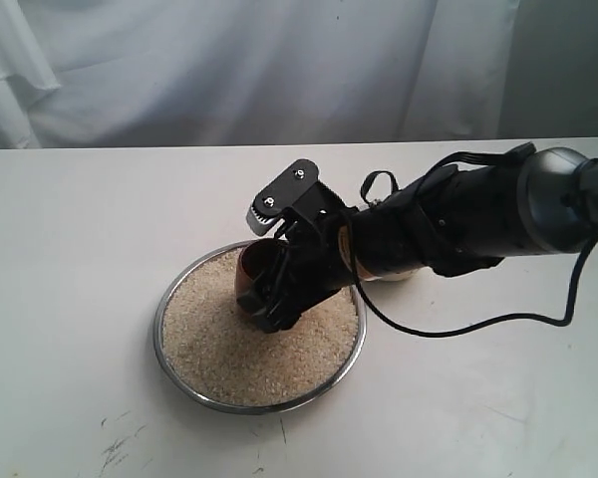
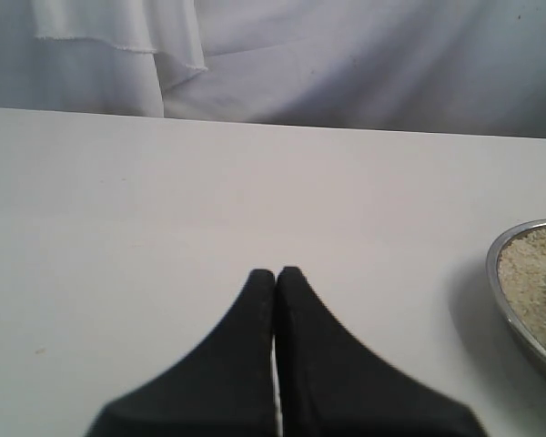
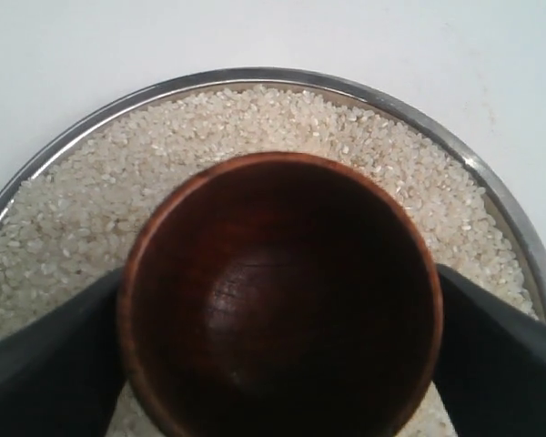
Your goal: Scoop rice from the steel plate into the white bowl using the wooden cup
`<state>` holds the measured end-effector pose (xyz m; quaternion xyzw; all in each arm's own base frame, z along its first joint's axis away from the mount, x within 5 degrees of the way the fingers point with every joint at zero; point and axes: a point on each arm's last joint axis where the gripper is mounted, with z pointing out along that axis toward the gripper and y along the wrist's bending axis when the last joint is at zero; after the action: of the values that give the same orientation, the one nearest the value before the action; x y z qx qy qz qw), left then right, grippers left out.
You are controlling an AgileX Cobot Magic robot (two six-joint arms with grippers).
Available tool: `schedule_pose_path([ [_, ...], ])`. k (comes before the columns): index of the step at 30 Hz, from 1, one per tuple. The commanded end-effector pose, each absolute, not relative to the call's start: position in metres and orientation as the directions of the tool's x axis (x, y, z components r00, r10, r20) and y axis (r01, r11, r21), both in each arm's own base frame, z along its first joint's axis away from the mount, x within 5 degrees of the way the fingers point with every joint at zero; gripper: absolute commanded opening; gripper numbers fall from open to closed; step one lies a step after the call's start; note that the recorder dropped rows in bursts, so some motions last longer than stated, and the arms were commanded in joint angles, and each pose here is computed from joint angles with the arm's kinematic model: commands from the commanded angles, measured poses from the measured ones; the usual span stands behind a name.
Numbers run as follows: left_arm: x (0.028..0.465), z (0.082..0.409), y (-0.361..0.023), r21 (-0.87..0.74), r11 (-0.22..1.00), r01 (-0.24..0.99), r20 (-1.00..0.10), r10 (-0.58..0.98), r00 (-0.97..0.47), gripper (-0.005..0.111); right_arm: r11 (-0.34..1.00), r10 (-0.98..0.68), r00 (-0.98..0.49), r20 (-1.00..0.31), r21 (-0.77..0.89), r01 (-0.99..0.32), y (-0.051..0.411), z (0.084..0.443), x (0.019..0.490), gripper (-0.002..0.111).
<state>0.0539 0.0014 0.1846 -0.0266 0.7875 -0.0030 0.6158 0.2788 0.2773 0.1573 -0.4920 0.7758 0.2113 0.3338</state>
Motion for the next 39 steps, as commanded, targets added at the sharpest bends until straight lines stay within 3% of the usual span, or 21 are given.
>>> schedule_pose_path([
  [1,0.054,0.184,0.001,-0.037,0.999,-0.035,-0.973,-0.044,-0.228,0.000,0.373,-0.640,-0.163,-0.751,-0.118,-0.920,0.273,0.181,0.276,0.006],
  [4,0.054,0.184,0.001,-0.037,0.999,-0.035,-0.973,-0.044,-0.228,0.000,0.365,-0.641,-0.099,-0.761,-0.188,-0.912,0.270,0.197,0.276,0.000],
  [14,0.054,0.184,0.001,-0.037,0.999,-0.035,-0.973,-0.044,-0.228,0.000,0.371,-0.656,-0.098,-0.748,-0.206,-0.906,0.269,0.192,0.278,0.000],
  [17,0.054,0.184,0.001,-0.037,0.999,-0.035,-0.973,-0.044,-0.228,0.000,0.404,-0.631,-0.139,-0.763,-0.170,-0.899,0.269,0.196,0.278,0.000],
  [22,0.054,0.184,0.001,-0.037,0.999,-0.035,-0.973,-0.044,-0.228,0.000,0.584,-0.470,-0.347,-0.812,0.008,-0.812,0.268,0.204,0.282,0.000],
  [26,0.054,0.184,0.001,-0.037,0.999,-0.035,-0.973,-0.044,-0.228,0.000,0.599,-0.424,-0.373,-0.825,0.053,-0.799,0.268,0.211,0.280,0.000],
  [30,0.054,0.184,0.001,-0.037,0.999,-0.035,-0.973,-0.044,-0.228,0.000,0.548,-0.460,-0.291,-0.839,-0.010,-0.837,0.269,0.214,0.279,0.000],
  [34,0.054,0.184,0.001,-0.037,0.999,-0.035,-0.973,-0.044,-0.228,0.000,0.485,-0.527,-0.090,-0.845,-0.212,-0.848,0.272,0.219,0.282,0.000],
  [39,0.054,0.184,0.001,-0.037,0.999,-0.035,-0.973,-0.044,-0.228,0.000,0.273,-0.750,0.175,-0.638,-0.539,-0.797,0.274,0.213,0.277,0.000],
])
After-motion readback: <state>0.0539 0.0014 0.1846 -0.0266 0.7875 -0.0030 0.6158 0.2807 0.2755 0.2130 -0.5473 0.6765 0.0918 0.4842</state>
